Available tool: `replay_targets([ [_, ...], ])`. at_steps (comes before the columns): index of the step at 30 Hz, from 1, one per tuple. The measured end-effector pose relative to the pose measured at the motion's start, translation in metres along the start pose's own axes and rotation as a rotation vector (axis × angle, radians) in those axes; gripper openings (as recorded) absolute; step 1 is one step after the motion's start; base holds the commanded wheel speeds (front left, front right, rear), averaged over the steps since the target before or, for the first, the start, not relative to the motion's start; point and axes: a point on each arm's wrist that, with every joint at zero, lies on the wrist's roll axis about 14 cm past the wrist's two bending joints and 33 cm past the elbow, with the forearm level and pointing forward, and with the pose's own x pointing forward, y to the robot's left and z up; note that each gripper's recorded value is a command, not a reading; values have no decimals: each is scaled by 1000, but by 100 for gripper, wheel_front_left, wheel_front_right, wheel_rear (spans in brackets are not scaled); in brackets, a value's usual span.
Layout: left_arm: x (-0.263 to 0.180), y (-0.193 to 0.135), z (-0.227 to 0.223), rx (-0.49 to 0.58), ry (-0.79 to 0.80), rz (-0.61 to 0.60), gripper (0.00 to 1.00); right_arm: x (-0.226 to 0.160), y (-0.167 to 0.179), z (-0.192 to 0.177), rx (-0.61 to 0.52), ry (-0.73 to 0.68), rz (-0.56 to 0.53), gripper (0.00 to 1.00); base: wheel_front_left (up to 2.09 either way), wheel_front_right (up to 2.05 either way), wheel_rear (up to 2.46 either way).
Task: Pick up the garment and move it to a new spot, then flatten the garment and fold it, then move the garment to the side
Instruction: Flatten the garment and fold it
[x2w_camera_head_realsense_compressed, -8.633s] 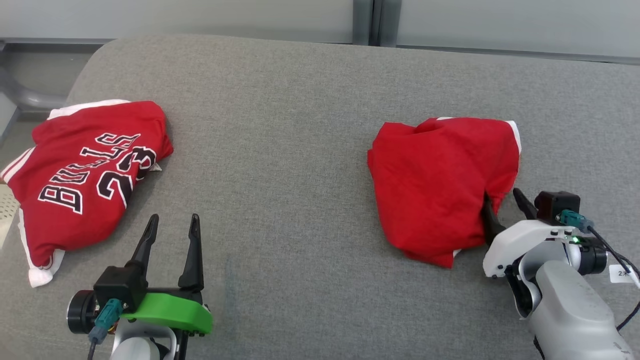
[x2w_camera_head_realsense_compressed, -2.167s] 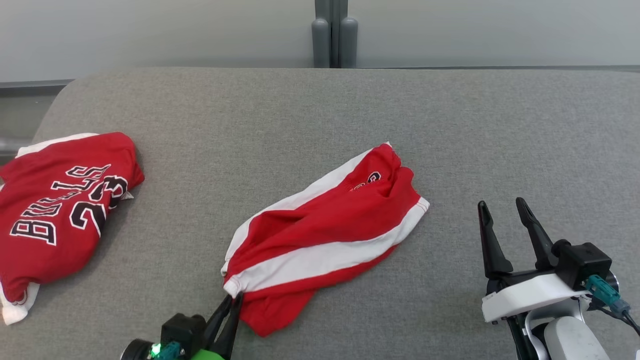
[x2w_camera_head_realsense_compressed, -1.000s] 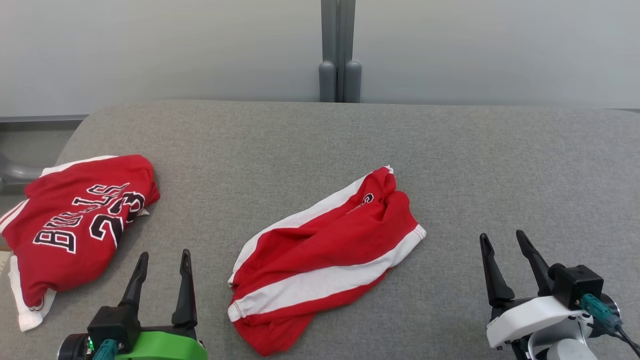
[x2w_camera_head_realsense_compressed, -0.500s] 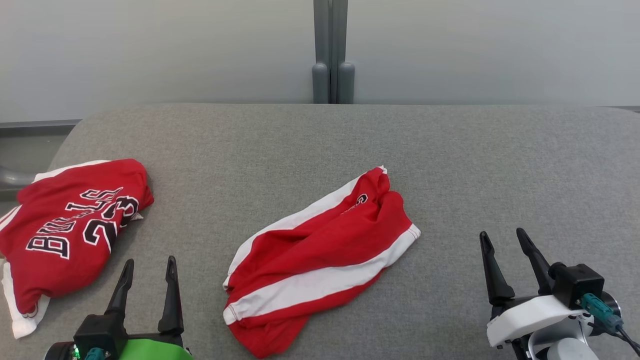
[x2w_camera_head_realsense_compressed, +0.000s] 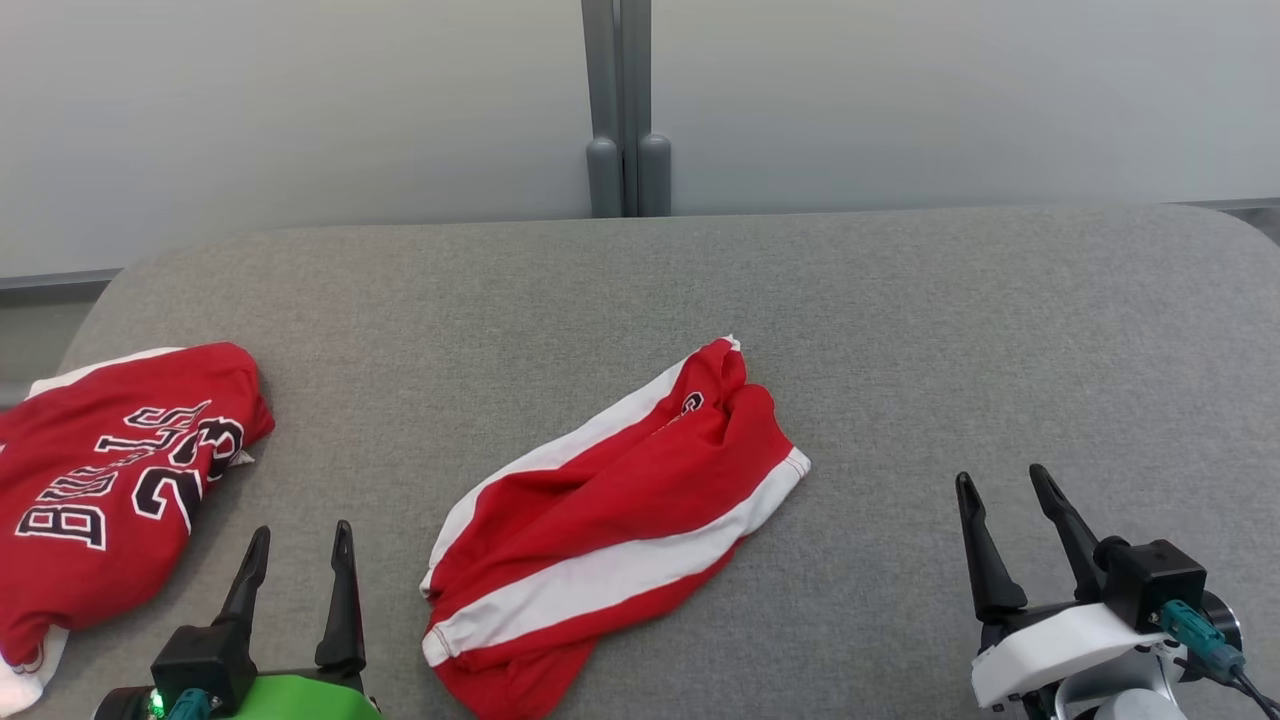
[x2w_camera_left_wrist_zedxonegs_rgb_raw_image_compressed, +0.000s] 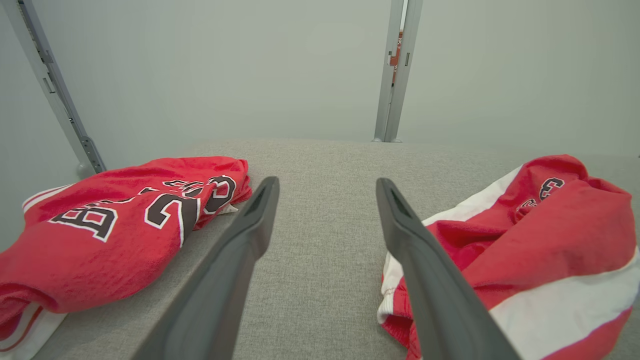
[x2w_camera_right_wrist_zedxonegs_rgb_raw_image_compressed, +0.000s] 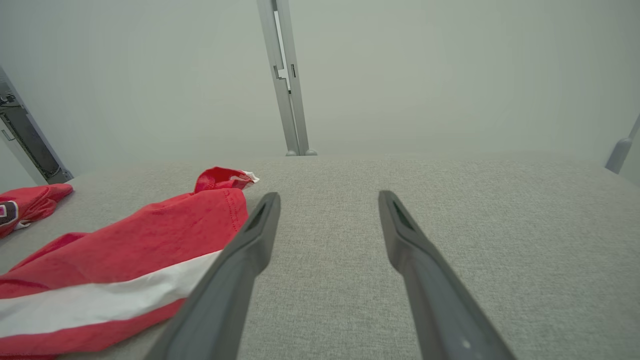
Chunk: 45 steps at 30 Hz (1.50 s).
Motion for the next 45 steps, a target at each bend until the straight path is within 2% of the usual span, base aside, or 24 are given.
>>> replay_targets([
  [18,11,-20,-9,2,27,-68,100,-15,-19,3,-16,-8,-63,100,0,0,0],
  [45,16,-28,-11,-1,33,-91,100,-18,-22,0,-10,2,-80,100,0,0,0],
])
